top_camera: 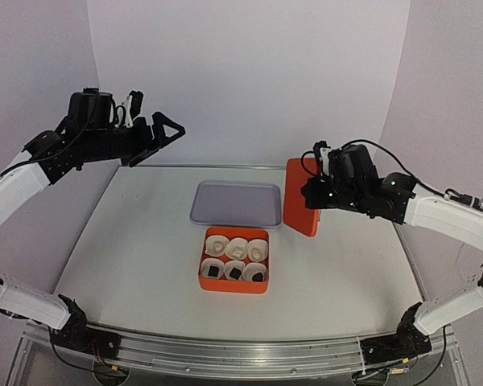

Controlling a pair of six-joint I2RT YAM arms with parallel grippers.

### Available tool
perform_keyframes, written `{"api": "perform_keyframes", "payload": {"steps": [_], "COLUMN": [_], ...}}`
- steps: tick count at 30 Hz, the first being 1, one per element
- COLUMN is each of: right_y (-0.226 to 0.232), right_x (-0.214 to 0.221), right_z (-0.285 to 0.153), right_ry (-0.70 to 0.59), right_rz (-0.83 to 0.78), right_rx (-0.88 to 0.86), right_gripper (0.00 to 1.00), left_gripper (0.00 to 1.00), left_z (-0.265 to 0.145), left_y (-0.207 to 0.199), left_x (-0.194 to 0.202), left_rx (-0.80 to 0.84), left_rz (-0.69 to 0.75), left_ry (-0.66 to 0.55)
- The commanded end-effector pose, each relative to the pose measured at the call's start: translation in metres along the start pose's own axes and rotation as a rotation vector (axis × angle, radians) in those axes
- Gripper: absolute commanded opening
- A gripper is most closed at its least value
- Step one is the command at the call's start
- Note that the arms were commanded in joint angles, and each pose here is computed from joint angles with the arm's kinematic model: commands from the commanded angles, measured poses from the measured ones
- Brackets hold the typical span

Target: Pack the chocolate

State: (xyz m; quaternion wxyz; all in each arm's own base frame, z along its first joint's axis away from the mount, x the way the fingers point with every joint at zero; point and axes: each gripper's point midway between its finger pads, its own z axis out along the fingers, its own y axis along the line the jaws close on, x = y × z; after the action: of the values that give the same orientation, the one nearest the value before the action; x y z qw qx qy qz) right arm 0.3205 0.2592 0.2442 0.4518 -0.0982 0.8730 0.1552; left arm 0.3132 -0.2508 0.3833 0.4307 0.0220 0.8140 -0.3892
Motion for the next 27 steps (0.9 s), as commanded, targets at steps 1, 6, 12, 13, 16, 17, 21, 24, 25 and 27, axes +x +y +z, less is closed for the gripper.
{"api": "perform_keyframes", "payload": {"steps": [1, 6, 12, 13, 16, 17, 21, 24, 25, 27], "right_y": [0.050, 0.086, 0.131, 0.136, 0.154, 0.159, 0.169, 0.174, 0.175, 0.175], "right_x": [-0.016, -0.009, 0.007, 0.011, 0.016, 0.017, 0.020, 0.018, 0.018, 0.019], "right_z": [-0.027, -0.017, 0.021, 0.029, 0.051, 0.056, 0.070, 0.072, 0.072, 0.072], "right_ry": [0.104, 0.246, 0.393, 0.415, 0.458, 0.465, 0.485, 0.491, 0.493, 0.495], "right_rz": [0.409, 0.506, 0.600, 0.626, 0.651, 0.658, 0.681, 0.683, 0.684, 0.684], "right_rx": [-0.298, -0.441, -0.611, -0.628, -0.700, -0.722, -0.764, -0.796, -0.799, -0.799], "right_gripper": [0.00, 0.00, 0.00, 0.00, 0.00, 0.00, 0.00, 0.00, 0.00, 0.00], "left_gripper": [0.99, 0.99, 1.00, 1.00, 1.00, 1.00, 1.00, 1.00, 1.00, 1.00], "left_z": [0.030, 0.046, 0.042, 0.041, 0.038, 0.036, 0.034, 0.035, 0.035, 0.035], "left_y": [0.072, 0.096, 0.114, 0.114, 0.116, 0.117, 0.126, 0.133, 0.135, 0.137], "left_x": [0.024, 0.038, 0.072, 0.076, 0.090, 0.095, 0.108, 0.117, 0.120, 0.123], "left_rx": [-0.067, 0.063, 0.206, 0.210, 0.225, 0.225, 0.190, 0.172, 0.166, 0.162], "left_rz": [-0.030, -0.122, -0.247, -0.248, -0.254, -0.255, -0.259, -0.274, -0.279, -0.283], "left_ry": [0.148, 0.199, 0.289, 0.302, 0.332, 0.337, 0.361, 0.377, 0.379, 0.386]}}
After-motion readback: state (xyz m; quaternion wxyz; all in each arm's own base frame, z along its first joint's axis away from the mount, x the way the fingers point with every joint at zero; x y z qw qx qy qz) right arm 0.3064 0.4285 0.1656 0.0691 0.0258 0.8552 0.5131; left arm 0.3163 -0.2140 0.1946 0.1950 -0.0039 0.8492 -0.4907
